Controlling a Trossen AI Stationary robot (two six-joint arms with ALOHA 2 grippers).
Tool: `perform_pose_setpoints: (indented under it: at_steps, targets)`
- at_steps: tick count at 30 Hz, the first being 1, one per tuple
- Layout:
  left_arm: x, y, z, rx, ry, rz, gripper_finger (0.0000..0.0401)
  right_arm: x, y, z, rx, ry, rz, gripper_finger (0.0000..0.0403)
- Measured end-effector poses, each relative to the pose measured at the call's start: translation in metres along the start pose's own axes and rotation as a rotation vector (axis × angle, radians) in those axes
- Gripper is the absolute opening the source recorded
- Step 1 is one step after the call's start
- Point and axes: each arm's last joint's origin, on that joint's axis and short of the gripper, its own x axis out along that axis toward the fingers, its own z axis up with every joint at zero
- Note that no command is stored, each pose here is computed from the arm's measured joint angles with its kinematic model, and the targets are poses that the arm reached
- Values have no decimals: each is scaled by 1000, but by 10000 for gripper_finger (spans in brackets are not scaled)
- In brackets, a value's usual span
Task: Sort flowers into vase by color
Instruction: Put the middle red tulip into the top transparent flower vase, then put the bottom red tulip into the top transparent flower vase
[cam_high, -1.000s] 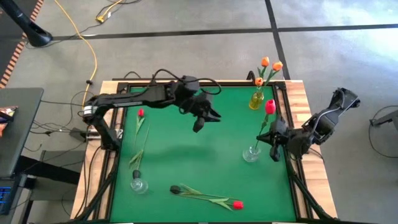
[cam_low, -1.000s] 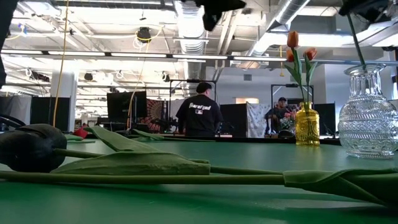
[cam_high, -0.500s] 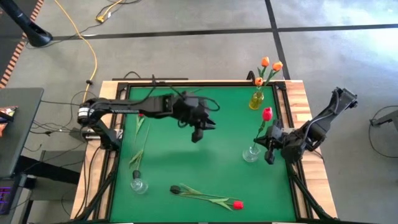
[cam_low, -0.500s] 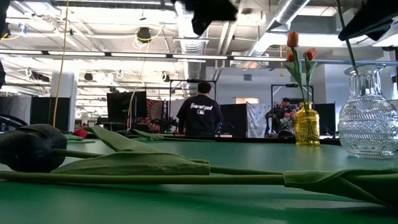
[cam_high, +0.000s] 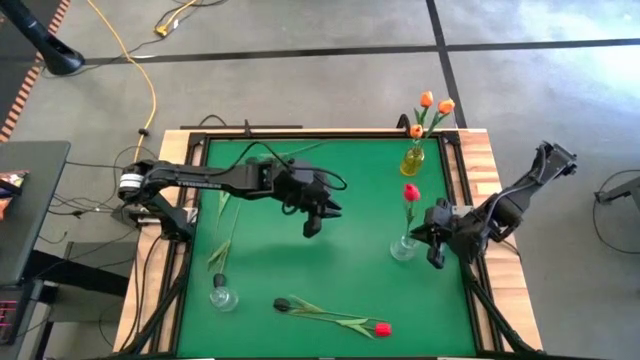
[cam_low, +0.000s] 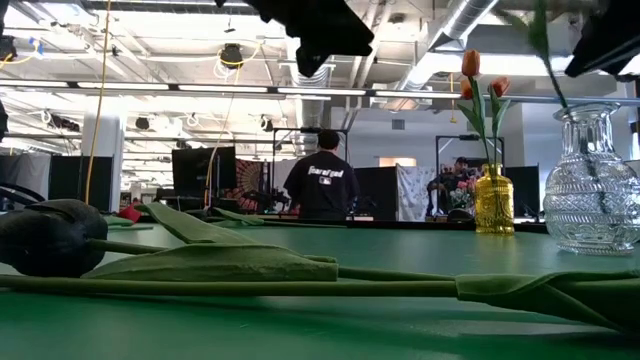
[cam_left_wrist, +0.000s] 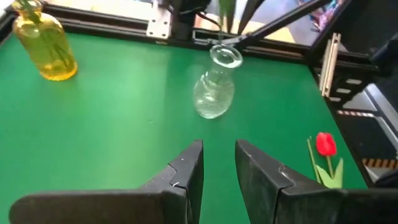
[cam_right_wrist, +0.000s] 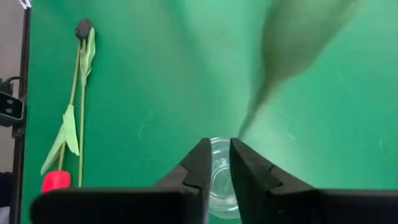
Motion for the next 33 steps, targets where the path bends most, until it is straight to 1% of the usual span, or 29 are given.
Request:
perform_pose_setpoints:
  at_steps: [4,6,10,13,16,22,25,29,33]
  targets:
    - [0,-5,-2,24,23,-30,80,3,-3,2,28,53,18,136]
    - [1,-7,-6,29,59,-42,80,2,-3,5,39,96,49,165]
    - [0,-10,-14,15,140,-65,80,-5,0,14,90,204,185,211]
    - [1,-13,-16,19,158,-117,80,-11,5,21,163,258,281,225]
    - [1,-20,-16,44,156,-173,80,-15,11,22,229,280,356,224]
    - [3,-34,-18,144,154,-211,80,-12,38,20,304,302,454,205]
    - [4,-41,-18,173,145,-221,80,-3,58,17,362,320,495,194]
    - [5,-52,-20,299,137,-248,80,12,86,11,436,355,527,179]
    - [5,-64,-22,382,120,-276,80,27,107,0,481,394,534,164]
